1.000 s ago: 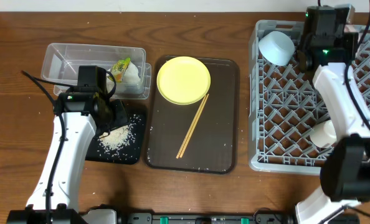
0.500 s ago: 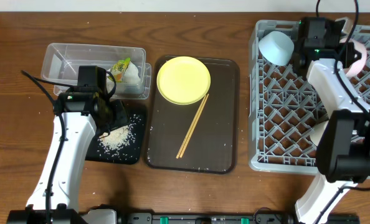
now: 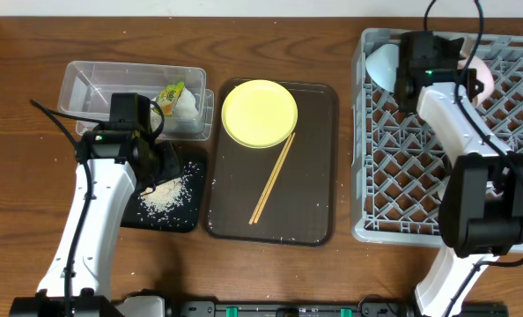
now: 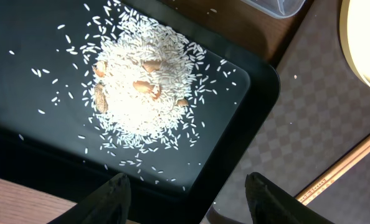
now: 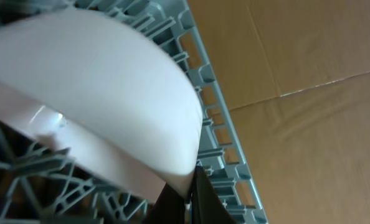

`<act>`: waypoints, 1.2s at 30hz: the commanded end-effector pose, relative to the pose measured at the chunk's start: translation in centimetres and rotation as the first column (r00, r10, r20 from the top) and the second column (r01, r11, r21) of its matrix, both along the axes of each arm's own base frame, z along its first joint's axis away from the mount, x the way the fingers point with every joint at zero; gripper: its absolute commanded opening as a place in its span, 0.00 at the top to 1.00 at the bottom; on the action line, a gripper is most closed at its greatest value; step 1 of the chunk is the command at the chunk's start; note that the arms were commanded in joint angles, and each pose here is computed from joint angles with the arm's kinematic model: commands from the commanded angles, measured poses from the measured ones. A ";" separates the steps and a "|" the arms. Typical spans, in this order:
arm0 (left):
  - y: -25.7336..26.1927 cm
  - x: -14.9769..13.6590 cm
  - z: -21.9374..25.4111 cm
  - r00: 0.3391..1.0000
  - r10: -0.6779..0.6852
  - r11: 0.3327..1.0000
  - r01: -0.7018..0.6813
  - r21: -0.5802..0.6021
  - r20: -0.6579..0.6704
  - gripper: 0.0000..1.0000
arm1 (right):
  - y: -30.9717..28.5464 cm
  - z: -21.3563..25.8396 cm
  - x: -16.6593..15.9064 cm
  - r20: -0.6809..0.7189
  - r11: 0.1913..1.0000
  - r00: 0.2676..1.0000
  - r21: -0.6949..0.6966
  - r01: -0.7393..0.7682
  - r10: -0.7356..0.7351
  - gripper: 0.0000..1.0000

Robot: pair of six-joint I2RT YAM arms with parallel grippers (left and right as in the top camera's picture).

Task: Sort waste into correct bins and load items into the dishwasher rack
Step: 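Carry the white bowl into the rack beside the blue bowl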

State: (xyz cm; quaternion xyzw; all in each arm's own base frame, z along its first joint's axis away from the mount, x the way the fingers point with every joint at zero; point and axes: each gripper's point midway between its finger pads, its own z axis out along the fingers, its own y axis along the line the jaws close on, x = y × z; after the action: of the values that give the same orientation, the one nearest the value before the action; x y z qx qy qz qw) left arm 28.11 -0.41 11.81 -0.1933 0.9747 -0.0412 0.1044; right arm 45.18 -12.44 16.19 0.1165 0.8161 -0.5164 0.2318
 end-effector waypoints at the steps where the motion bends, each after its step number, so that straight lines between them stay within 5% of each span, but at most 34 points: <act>1: 0.3 -0.1 0.1 1.000 0.013 1.000 -0.013 0.010 0.000 0.38 | 2.7 -1.4 0.8 0.030 0.995 0.998 0.086 -0.056 0.054 0.97; 4: 0.3 -0.1 0.1 1.000 0.013 1.000 -0.013 0.010 0.000 0.38 | 4.2 -2.3 0.7 -0.007 0.985 0.995 0.140 -0.099 0.101 0.84; 12: 0.3 -0.2 0.0 1.000 0.013 1.000 -0.013 0.010 -0.008 0.38 | 7.0 -3.3 -0.4 0.040 0.924 0.992 0.363 -0.122 0.116 0.74; 26: 0.3 -0.5 0.0 1.000 0.012 1.000 -0.012 0.010 -0.017 0.38 | 8.8 5.9 -1.5 0.295 0.828 0.942 0.480 -0.290 0.160 0.38; 30: 0.3 -0.5 0.0 1.000 0.012 1.000 -0.012 0.010 -0.017 0.38 | 12.2 4.8 -2.1 0.284 0.681 0.930 0.634 -0.366 0.235 0.26; 36: 0.3 -0.5 0.0 1.000 0.012 1.000 -0.012 0.011 -0.017 0.38 | 20.4 1.7 -4.9 0.228 0.290 0.894 0.890 -0.353 0.386 0.18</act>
State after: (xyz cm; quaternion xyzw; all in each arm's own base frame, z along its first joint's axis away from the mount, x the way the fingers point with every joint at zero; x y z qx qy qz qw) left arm 27.74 -0.42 11.73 -0.1936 0.9755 -0.0398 0.0970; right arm 41.33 2.21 18.73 0.0700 0.9582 -0.0654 0.2696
